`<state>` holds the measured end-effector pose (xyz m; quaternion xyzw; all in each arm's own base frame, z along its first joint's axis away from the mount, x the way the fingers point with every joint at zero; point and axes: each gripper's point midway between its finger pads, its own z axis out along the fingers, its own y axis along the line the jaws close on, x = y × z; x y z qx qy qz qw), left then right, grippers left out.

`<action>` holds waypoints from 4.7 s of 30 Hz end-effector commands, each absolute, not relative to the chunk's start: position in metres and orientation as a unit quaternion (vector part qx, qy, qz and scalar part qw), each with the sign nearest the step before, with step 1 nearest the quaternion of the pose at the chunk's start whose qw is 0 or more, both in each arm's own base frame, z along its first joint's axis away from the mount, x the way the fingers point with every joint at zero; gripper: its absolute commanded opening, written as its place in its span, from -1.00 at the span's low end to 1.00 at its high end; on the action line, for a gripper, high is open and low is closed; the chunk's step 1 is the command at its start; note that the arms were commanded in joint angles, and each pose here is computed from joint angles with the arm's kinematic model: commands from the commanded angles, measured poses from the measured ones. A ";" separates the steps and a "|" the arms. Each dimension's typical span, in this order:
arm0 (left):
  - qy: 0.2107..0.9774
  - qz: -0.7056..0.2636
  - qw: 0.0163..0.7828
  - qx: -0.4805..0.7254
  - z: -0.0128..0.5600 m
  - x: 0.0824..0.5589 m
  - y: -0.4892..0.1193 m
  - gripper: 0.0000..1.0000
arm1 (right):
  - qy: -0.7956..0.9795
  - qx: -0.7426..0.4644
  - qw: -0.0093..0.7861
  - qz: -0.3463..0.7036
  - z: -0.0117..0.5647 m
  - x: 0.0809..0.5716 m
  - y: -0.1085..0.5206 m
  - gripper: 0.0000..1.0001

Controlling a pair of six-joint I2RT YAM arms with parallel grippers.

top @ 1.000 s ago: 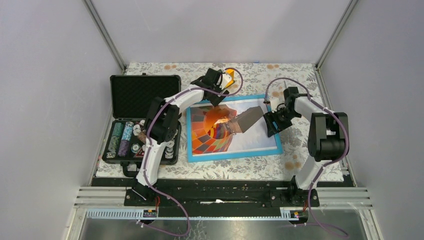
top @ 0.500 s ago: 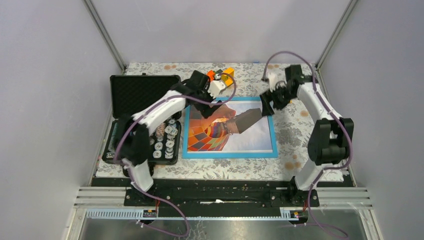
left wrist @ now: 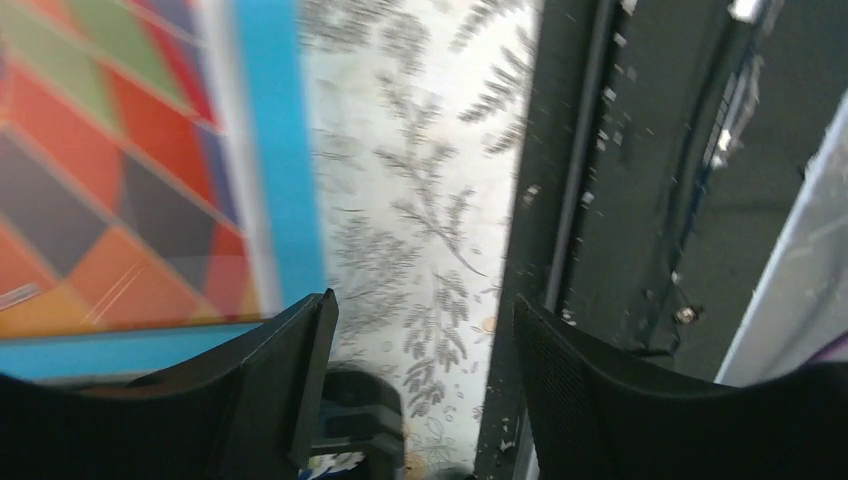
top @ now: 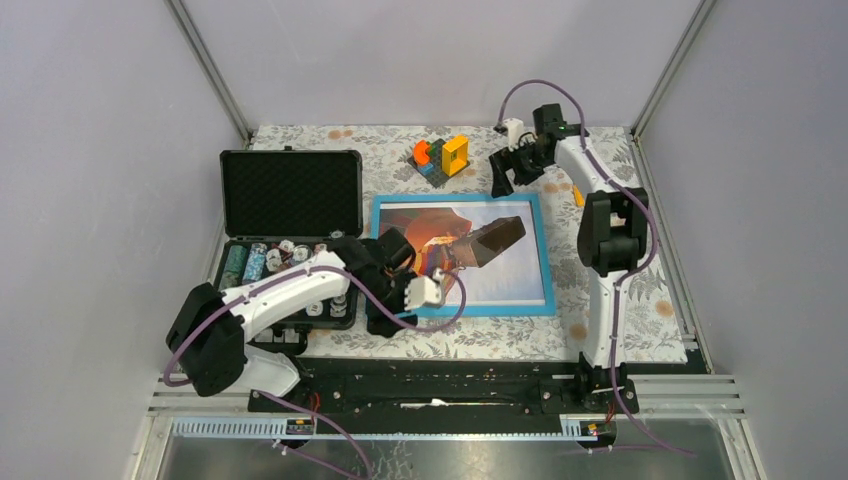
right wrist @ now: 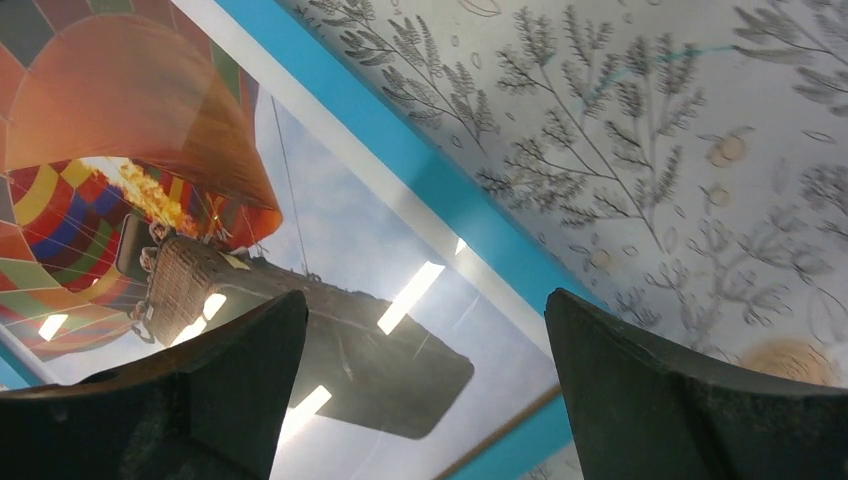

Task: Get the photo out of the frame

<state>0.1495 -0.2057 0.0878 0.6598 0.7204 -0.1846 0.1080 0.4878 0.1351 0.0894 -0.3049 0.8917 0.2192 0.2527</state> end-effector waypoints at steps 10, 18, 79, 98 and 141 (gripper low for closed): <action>0.688 -0.166 0.088 0.701 0.039 0.133 -0.202 0.29 | 0.873 -0.336 0.280 0.216 0.067 0.521 0.159 0.96; 0.702 -0.133 0.093 0.693 0.016 0.146 -0.198 0.20 | 0.875 -0.332 0.270 0.227 0.042 0.523 0.164 0.95; 0.844 -0.094 0.262 0.459 0.022 0.421 -0.276 0.44 | 0.867 -0.333 0.036 0.370 0.047 0.221 0.166 0.75; 0.850 -0.162 0.307 0.396 0.110 0.396 -0.282 0.64 | 0.944 -0.164 0.169 0.233 0.088 0.289 0.115 0.90; 0.888 -0.173 0.344 0.251 0.075 0.361 -0.267 0.46 | 0.977 -0.030 0.198 0.076 0.028 0.345 0.052 0.35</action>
